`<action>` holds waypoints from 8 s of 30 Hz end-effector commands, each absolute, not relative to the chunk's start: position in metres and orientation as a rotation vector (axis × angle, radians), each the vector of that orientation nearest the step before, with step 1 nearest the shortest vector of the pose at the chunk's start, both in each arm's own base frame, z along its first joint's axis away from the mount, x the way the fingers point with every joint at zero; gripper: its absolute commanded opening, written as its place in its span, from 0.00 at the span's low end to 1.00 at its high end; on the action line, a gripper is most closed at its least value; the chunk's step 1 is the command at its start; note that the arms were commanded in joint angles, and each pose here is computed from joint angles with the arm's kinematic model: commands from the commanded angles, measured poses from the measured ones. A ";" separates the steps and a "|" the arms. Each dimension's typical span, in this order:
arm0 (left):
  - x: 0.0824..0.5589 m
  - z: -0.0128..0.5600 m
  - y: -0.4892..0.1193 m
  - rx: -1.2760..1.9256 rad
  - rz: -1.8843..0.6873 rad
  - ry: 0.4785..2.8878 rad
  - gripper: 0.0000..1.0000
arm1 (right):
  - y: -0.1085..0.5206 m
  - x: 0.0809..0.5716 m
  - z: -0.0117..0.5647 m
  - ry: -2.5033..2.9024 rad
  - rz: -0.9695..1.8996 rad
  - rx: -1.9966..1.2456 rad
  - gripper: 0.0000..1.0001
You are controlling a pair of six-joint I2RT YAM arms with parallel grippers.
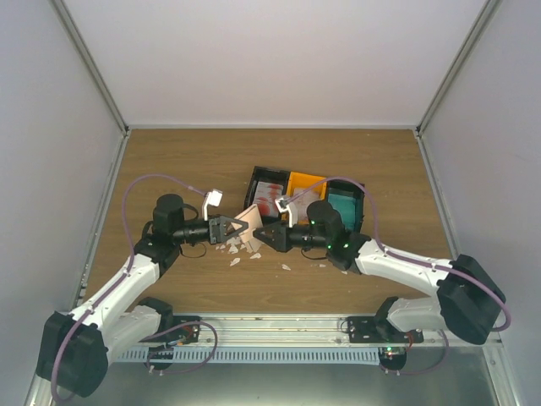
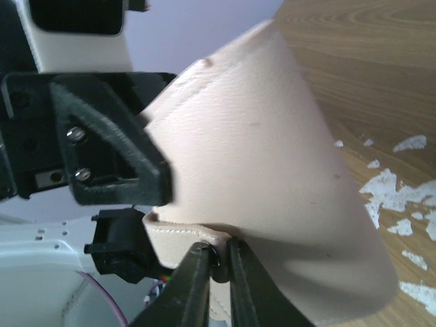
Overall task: Put the credit cards into the card holder
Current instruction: Open the card holder at the center of the board.
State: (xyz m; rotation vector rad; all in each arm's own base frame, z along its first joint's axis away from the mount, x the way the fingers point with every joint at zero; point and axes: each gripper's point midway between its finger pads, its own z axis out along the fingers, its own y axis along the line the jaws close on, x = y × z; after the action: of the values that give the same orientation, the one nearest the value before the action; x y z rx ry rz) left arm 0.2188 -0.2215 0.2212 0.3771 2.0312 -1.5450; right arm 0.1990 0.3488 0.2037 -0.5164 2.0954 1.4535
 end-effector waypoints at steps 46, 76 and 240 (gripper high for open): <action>0.148 0.294 -0.236 0.896 -1.726 1.684 0.00 | 0.327 0.138 0.263 1.622 1.636 -1.019 0.52; 0.201 0.258 -0.214 0.329 -1.450 1.971 0.52 | 0.368 0.217 0.232 2.112 1.002 -0.594 0.01; 0.166 0.009 -0.214 0.043 -0.964 2.867 0.15 | 0.290 0.185 0.047 2.828 0.527 -0.479 0.55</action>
State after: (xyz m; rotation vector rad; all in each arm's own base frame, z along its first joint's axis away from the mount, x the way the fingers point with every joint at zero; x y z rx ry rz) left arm 0.1669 -0.2238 0.0199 0.0391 2.8346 -1.0743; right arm 0.1769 0.2968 0.0303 -0.4501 2.8736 0.5066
